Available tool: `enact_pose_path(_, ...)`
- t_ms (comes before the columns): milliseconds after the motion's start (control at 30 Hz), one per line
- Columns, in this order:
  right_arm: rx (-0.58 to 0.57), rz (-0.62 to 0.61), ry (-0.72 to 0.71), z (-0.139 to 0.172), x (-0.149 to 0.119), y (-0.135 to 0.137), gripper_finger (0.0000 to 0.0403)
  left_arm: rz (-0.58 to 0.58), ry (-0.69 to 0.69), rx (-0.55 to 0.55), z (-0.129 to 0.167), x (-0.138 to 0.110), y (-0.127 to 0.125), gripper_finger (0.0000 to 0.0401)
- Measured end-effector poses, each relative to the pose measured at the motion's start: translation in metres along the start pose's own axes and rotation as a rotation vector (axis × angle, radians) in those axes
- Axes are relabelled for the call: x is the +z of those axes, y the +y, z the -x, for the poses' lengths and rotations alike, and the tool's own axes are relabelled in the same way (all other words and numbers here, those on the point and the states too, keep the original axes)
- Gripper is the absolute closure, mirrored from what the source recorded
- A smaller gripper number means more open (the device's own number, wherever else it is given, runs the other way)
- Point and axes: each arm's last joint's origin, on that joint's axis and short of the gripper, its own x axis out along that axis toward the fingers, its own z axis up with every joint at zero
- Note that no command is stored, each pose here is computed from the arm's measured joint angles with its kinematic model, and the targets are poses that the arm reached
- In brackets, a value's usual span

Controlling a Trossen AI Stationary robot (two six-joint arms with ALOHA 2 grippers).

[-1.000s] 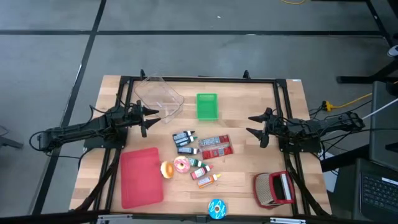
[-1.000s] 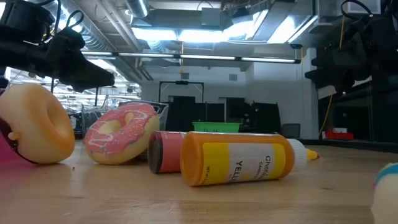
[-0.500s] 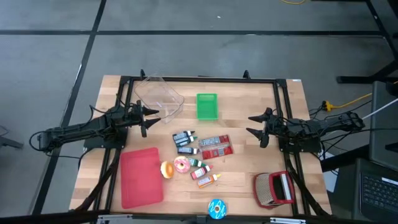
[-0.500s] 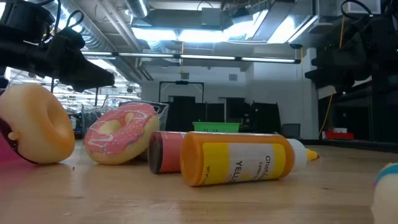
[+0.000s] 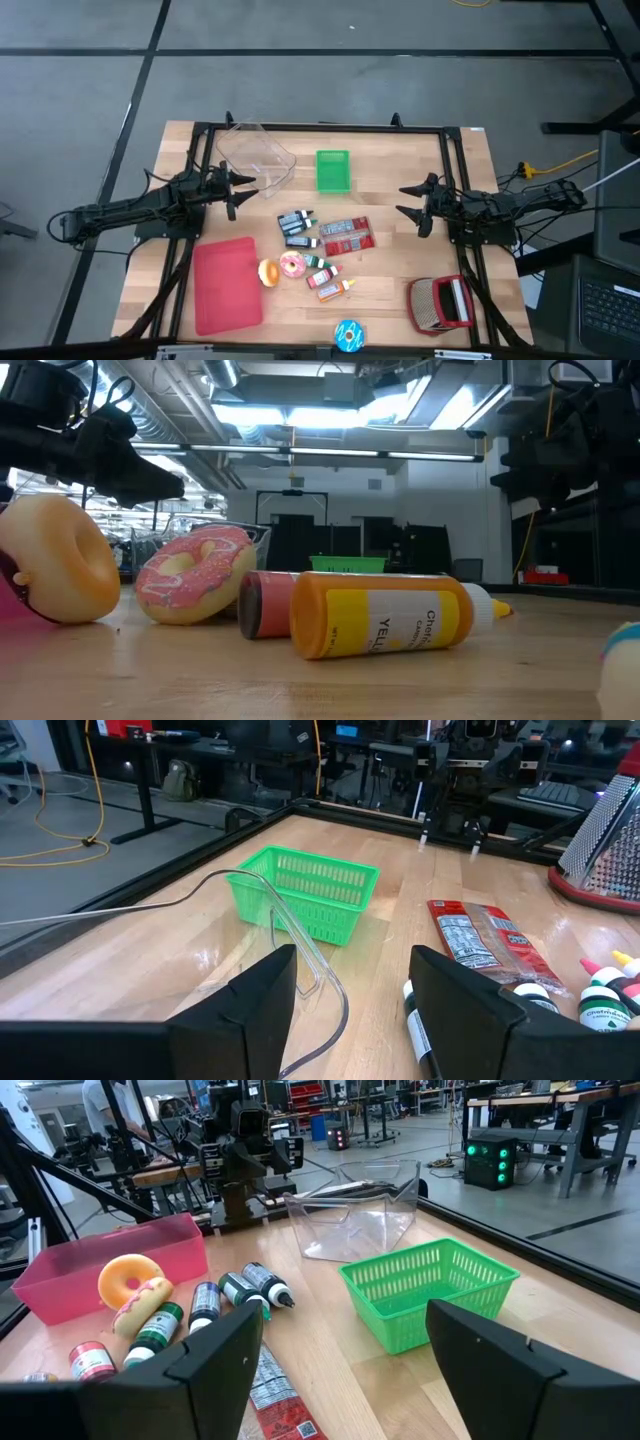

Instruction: Pick & Place Food Item

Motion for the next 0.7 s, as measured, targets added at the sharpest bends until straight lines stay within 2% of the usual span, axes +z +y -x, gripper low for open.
enact_pose_path(167, 0.001, -0.003, -0.004, 0.0, 0.0004, 0.0001, 0.012, 0.0, 0.0, 0.001, 0.0, 0.0, 0.0, 0.0209)
enact_pose_path(367, -0.054, 0.017, -0.036, 0.0001, 0.0029, -0.0013, 0.012, 0.0, -0.023, 0.084, 0.0001, 0.0015, 0.0023, 0.0209)
enact_pose_path(567, -0.197, -0.203, -0.109, 0.0008, 0.0064, -0.0053, 0.012, 0.002, -0.059, 0.118, 0.0003, 0.0048, 0.0031, 0.0209)
enact_pose_path(700, -0.201, -0.216, -0.112, 0.0008, 0.0065, -0.0055, 0.012, -0.029, -0.063, 0.095, 0.0003, 0.0054, 0.0024, 0.0209)
